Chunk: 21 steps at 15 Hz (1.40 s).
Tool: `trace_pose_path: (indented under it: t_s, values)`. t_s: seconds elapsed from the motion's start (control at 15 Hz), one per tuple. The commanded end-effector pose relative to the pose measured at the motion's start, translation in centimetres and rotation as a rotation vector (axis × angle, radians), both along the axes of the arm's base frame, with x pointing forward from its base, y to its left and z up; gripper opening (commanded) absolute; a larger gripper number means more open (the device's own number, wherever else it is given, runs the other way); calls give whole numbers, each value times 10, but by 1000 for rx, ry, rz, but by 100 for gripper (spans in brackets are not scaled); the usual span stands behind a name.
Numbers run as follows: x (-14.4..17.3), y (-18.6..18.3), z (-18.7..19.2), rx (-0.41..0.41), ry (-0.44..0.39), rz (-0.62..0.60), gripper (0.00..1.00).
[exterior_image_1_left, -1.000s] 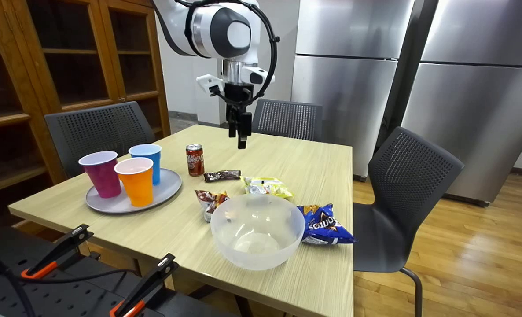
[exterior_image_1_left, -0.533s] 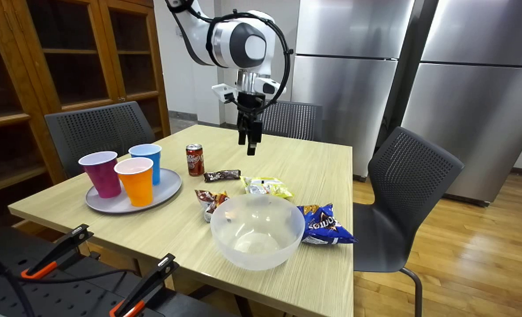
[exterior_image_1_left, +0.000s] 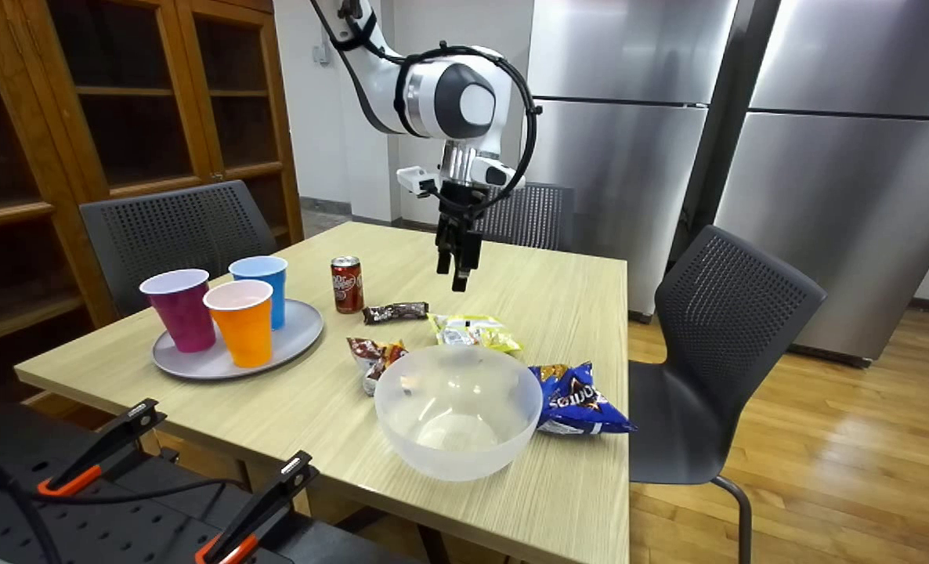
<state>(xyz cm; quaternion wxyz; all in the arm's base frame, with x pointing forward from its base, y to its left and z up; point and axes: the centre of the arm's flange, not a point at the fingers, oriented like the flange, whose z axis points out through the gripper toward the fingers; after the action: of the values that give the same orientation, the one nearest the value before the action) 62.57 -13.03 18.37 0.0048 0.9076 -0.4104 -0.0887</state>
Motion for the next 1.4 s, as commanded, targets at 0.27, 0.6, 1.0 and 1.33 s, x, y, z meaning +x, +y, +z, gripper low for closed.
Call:
trace_pose_path:
  t_s: [0.27, 0.6, 1.0, 1.33]
  values:
    - [9, -27, -22, 58, 69, -43, 100]
    - [6, -42, -34, 78, 94, -65, 100]
    - [5, -55, -44, 98, 116, -87, 100]
    - [8, -61, -51, 113, 126, -101, 100]
